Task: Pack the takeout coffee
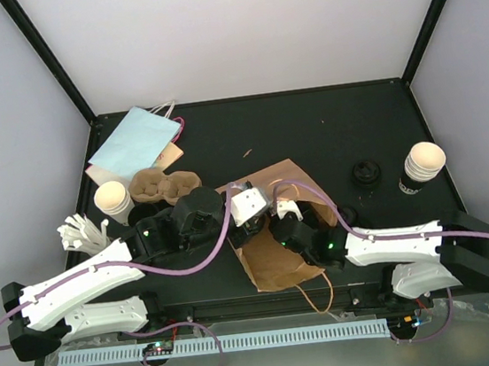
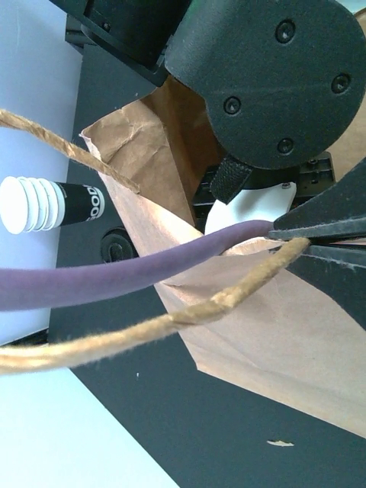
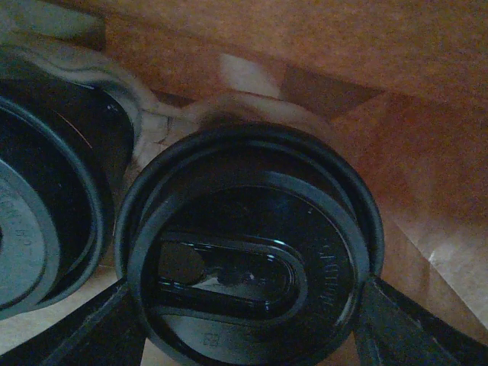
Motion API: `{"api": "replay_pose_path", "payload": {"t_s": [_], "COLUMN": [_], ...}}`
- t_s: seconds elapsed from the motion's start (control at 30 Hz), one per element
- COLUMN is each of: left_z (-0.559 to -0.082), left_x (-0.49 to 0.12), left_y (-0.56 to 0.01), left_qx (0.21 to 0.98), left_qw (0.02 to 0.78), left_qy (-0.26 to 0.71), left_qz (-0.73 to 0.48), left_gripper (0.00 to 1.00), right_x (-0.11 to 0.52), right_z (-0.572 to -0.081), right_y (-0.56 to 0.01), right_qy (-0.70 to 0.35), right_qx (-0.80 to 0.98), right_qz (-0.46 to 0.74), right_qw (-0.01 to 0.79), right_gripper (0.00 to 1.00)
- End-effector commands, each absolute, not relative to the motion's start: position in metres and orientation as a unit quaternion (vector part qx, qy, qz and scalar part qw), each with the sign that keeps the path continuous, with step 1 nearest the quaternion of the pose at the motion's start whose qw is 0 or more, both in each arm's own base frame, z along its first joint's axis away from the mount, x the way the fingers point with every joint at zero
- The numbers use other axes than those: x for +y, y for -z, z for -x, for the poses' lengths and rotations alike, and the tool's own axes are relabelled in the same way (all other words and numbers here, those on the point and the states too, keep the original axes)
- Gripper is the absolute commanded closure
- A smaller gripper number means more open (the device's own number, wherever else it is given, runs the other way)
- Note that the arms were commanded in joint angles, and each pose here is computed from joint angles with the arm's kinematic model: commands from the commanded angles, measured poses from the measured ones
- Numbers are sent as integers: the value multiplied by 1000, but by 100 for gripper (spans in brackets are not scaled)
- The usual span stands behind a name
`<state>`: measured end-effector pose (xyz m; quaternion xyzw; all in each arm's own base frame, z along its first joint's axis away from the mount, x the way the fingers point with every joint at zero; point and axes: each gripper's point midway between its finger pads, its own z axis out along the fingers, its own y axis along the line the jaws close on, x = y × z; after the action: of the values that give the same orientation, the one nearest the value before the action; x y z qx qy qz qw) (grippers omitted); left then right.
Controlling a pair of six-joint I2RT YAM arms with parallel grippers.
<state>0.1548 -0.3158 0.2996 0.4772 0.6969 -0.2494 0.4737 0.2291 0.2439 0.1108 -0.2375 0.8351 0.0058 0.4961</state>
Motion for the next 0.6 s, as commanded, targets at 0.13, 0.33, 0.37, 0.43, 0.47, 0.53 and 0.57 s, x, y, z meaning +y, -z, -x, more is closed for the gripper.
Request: {"api": "replay_pose_path", "payload": {"t_s": [0.13, 0.33, 0.37, 0.43, 0.47, 0.53, 0.57], "left_z": [-146, -147, -147, -147, -147, -146, -145], "left_x": [-325, -324, -324, -324, -324, -325, -325], "left_y": [-328, -329, -329, -331, -333, -339, -342], "left_qx": [677, 678, 678, 678, 678, 678, 676], "left_qw": [484, 485, 485, 486, 487, 487, 487], "left_qy": [288, 289, 289, 290, 291, 299, 305], "left_qz": [-473, -471, -471, -469, -467, -463, -461], "left_gripper": [98, 98, 98, 98, 98, 99, 98], "right_x": [246, 246, 246, 246, 246, 246, 246], "right_z": [-227, -228, -229, -229, -230, -228, -227], "right_y": [-76, -78, -82, -91, -95, -102, -105], "right_qy": [14, 9, 8, 5, 4, 4, 3], "right_qx": [864, 870, 870, 871, 872, 873, 874], "right_qz": [249, 246, 244, 246, 247, 259, 265], "right_qw": [438, 427, 428, 426, 423, 413, 407], "right_gripper": [61, 61, 61, 61, 61, 61, 61]}}
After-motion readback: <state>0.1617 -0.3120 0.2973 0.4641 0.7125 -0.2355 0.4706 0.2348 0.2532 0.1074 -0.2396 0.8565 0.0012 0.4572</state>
